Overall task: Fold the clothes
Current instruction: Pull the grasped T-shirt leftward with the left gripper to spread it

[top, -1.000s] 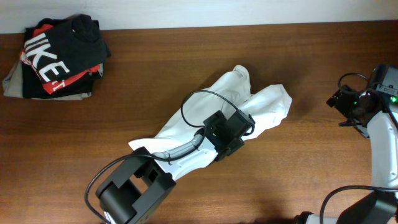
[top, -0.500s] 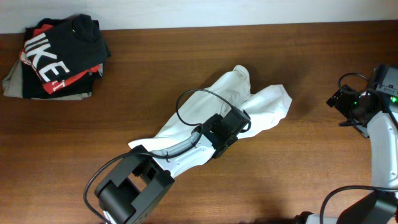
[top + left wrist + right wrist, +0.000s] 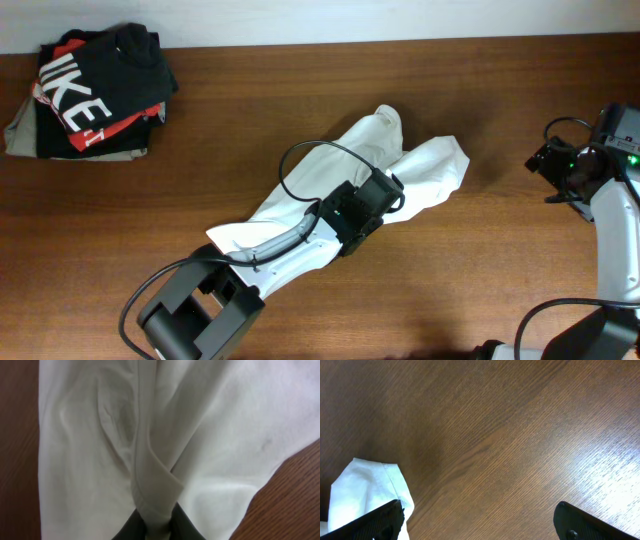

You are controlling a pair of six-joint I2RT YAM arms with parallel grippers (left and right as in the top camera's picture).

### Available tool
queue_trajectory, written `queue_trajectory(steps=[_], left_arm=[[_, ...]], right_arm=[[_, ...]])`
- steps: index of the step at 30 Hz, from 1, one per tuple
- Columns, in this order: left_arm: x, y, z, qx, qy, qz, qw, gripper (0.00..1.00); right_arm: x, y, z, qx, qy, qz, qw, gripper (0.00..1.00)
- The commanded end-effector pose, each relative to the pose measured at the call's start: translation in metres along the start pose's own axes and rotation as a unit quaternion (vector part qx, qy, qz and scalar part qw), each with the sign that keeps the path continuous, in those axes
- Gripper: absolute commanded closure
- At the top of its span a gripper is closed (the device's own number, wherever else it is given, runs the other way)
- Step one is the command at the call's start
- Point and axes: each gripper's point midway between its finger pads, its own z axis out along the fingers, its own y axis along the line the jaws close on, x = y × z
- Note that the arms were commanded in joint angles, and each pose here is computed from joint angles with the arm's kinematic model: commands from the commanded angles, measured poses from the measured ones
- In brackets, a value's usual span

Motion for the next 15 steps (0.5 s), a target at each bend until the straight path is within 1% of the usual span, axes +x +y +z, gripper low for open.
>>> queue_trajectory(steps=[1,2,4,5,8,10,11,15], left_arm=[[-0.013,0.008,-0.011,-0.010,-0.017,-0.015,1.000,0.99],[-0.013,0.011,-0.011,-0.020,-0.016,-0.019,1.000,0.99],[-0.010,0.042,-0.018,-0.103,-0.012,-0.067,0.992,0.99],[-0.012,0.053,-0.026,-0.126,-0.017,-0.073,0.989,0.99],[-0.010,0.069,-0.032,-0.137,-0.015,-0.088,0.986,0.99],[0.005,0.102,-0.031,-0.164,0.000,-0.145,0.976,0.99],[0.018,0.128,-0.031,-0.180,0.011,-0.174,0.968,0.99],[0.083,0.214,-0.028,-0.238,0.076,-0.259,0.933,0.99]], right_arm=[[-0.006,-0.002,-0.003,0.004,-0.010,0.005,1.000,0.01],[-0.006,-0.002,-0.003,0.004,-0.010,0.005,1.000,0.01],[-0.006,-0.002,-0.003,0.004,-0.010,0.005,1.000,0.01],[-0.006,-0.002,-0.003,0.004,-0.010,0.005,1.000,0.01],[-0.006,-0.002,-0.003,0.004,-0.010,0.005,1.000,0.01],[-0.006,-0.002,-0.003,0.004,-0.010,0.005,1.000,0.01],[-0.006,-0.002,-0.003,0.004,-0.010,0.005,1.000,0.01],[-0.006,-0.002,-0.003,0.004,-0.010,0.005,1.000,0.01]])
